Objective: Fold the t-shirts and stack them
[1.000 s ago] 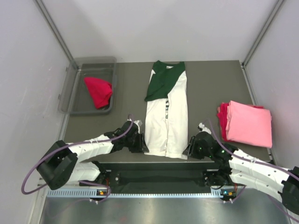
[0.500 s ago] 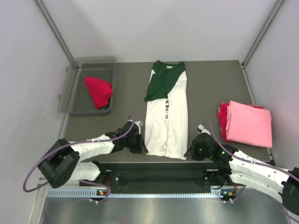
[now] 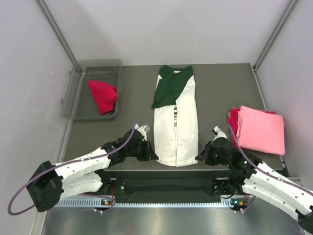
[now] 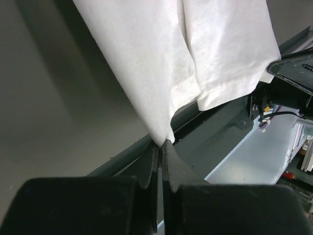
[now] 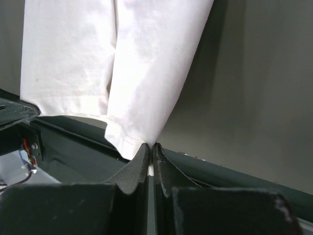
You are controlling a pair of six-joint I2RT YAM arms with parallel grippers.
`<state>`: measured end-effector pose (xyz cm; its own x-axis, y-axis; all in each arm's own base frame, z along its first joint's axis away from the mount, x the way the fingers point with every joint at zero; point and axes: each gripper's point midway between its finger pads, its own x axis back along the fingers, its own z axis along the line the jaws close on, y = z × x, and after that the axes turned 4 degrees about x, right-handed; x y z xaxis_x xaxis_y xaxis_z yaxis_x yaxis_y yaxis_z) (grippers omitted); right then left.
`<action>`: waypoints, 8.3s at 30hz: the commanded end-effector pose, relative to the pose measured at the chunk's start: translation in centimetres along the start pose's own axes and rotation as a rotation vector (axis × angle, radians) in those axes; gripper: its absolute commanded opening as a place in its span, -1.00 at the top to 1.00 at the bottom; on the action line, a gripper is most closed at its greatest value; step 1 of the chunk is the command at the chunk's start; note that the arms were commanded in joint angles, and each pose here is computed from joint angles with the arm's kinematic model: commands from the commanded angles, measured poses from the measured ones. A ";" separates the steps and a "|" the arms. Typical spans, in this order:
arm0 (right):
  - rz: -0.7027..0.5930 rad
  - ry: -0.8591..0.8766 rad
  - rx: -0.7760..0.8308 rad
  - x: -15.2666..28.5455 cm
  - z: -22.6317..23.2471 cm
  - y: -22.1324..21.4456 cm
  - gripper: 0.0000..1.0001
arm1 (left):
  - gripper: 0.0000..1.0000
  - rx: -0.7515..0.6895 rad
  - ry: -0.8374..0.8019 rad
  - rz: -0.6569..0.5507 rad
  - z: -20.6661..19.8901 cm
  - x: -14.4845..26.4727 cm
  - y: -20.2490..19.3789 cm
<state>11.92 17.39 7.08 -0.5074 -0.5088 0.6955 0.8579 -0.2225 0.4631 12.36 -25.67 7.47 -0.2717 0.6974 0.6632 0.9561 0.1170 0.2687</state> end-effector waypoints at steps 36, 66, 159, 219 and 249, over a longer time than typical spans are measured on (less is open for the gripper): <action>-0.144 -0.060 0.039 -10.5 0.4 32.0 1.00 | 1.00 0.166 -0.076 -0.240 -1.0 -5.1 33.6; -0.202 -0.069 -0.003 -9.4 -2.7 30.5 -0.59 | -0.62 0.080 0.039 -0.377 0.8 -1.0 35.0; 0.035 0.064 -0.008 1.0 -2.3 4.1 1.00 | 1.00 0.005 0.004 -0.041 0.4 3.7 4.4; -0.337 -0.057 0.126 -8.8 -1.6 32.8 -0.50 | -0.97 -0.003 0.168 -0.539 3.3 1.0 34.7; -0.163 0.038 0.079 -17.0 -4.2 27.4 -0.76 | -0.88 0.014 0.098 -0.425 7.1 -7.0 30.9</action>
<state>42.83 15.30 4.95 -0.6228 -0.4804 0.6175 0.7714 -0.2450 0.5873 42.84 -21.53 5.37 -0.6132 0.5127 0.6009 0.7898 0.3853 0.4773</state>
